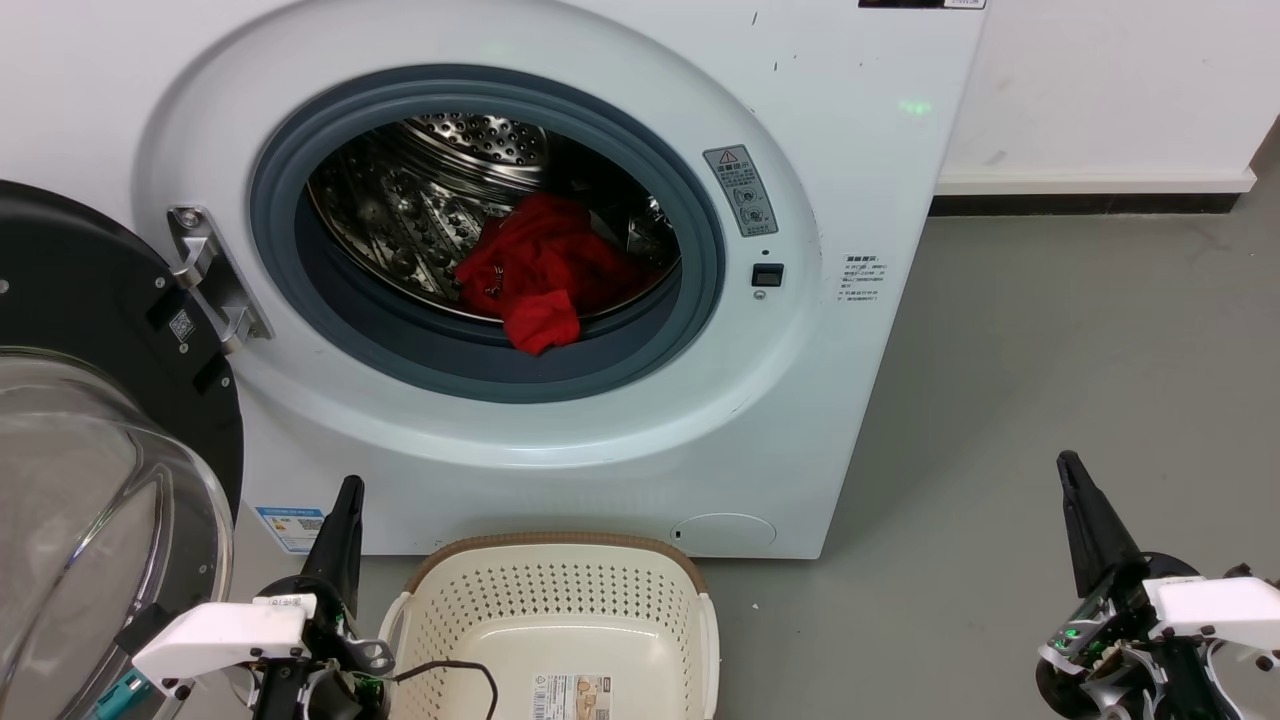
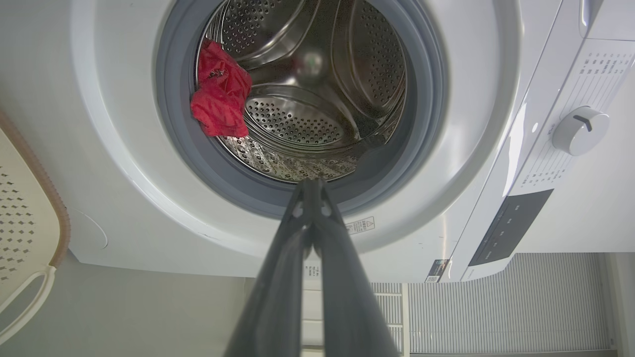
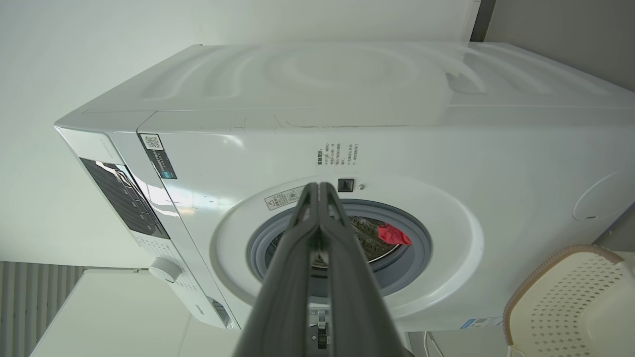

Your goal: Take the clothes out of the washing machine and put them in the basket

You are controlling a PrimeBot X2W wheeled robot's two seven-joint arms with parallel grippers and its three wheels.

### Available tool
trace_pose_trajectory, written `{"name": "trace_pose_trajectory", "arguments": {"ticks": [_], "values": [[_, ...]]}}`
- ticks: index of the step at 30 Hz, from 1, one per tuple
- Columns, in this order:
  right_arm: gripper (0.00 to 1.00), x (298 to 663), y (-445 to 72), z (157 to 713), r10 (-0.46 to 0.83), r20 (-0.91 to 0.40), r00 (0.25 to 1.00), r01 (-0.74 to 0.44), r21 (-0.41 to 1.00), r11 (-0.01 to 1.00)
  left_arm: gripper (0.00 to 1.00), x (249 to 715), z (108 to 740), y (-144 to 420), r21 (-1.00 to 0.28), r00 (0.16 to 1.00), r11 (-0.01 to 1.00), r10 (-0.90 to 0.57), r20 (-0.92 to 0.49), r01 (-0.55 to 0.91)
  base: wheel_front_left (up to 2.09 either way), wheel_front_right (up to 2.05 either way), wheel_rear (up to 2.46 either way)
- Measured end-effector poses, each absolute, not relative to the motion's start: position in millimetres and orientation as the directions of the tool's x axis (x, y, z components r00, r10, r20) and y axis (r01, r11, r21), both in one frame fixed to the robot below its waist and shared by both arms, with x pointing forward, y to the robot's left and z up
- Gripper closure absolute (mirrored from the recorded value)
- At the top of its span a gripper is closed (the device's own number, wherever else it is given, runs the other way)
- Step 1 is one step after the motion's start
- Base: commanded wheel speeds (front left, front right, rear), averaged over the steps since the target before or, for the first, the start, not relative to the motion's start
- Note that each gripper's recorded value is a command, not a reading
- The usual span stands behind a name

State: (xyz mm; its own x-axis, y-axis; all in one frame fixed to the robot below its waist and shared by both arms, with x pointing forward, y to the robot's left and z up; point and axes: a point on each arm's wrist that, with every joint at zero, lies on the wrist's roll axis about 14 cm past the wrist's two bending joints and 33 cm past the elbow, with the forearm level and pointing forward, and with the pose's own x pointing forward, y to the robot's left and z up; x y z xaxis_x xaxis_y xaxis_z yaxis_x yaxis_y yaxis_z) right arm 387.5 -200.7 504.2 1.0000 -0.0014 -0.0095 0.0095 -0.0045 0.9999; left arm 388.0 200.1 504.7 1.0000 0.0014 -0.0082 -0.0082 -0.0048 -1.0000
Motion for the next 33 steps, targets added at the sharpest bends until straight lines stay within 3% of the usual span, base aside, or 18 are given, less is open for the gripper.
{"name": "trace_pose_trajectory", "arguments": {"ticks": [33], "values": [[1.00, 387.5, -200.7, 504.2, -0.002, -0.009, 1.000, 0.009, 1.000, -0.004, 1.00, 388.0, 504.7, 200.1, -1.000, 1.000, -0.005, 0.001, -0.008, -0.008, 0.00, 0.00, 0.00]]}}
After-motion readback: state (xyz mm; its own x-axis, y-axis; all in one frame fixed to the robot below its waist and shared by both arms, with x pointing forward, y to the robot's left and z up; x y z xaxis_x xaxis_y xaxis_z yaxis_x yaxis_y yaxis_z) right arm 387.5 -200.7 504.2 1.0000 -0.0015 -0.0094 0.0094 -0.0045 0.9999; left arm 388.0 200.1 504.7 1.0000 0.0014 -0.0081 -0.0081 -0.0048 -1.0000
